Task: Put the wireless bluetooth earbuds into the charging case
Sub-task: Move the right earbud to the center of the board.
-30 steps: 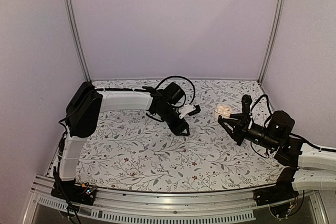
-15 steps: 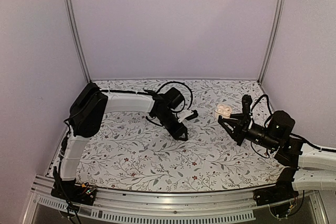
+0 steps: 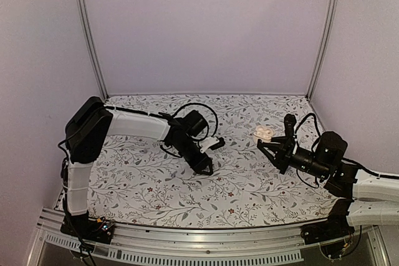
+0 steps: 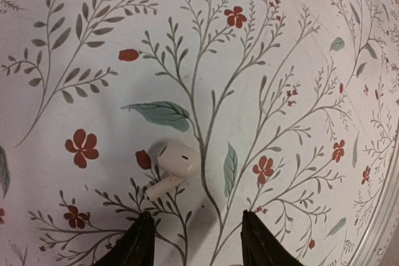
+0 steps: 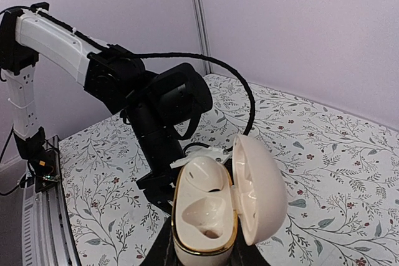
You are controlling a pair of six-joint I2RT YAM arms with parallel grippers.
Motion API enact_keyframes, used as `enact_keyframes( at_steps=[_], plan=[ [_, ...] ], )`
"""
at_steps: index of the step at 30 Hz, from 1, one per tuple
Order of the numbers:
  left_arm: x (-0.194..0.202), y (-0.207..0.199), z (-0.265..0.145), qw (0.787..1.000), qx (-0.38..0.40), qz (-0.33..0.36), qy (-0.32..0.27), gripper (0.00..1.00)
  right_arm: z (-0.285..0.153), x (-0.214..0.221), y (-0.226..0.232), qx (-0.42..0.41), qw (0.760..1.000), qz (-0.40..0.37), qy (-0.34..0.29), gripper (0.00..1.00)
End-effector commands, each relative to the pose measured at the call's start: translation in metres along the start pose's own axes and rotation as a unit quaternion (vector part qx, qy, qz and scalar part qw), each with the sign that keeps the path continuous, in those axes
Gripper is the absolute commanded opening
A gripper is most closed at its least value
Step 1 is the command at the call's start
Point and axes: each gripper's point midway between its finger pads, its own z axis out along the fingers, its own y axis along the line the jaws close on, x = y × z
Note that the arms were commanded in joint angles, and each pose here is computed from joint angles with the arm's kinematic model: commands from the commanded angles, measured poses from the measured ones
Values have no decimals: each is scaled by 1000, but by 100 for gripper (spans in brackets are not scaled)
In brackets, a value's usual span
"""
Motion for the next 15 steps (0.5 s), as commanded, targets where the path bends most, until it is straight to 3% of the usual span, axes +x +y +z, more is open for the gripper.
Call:
enact_keyframes(
  at_steps=[1, 7, 15],
  plan=[
    [25, -3, 3, 999, -15, -10, 34, 47, 1, -4, 0, -5, 1000, -1, -6, 5],
    [1, 11, -22, 996, -83, 17, 33, 46, 2, -4, 0, -4, 1000, -1, -5, 5],
    [-8, 23, -21, 984, -137, 68, 91, 46, -1, -5, -2, 4, 1000, -1, -6, 4]
  ],
)
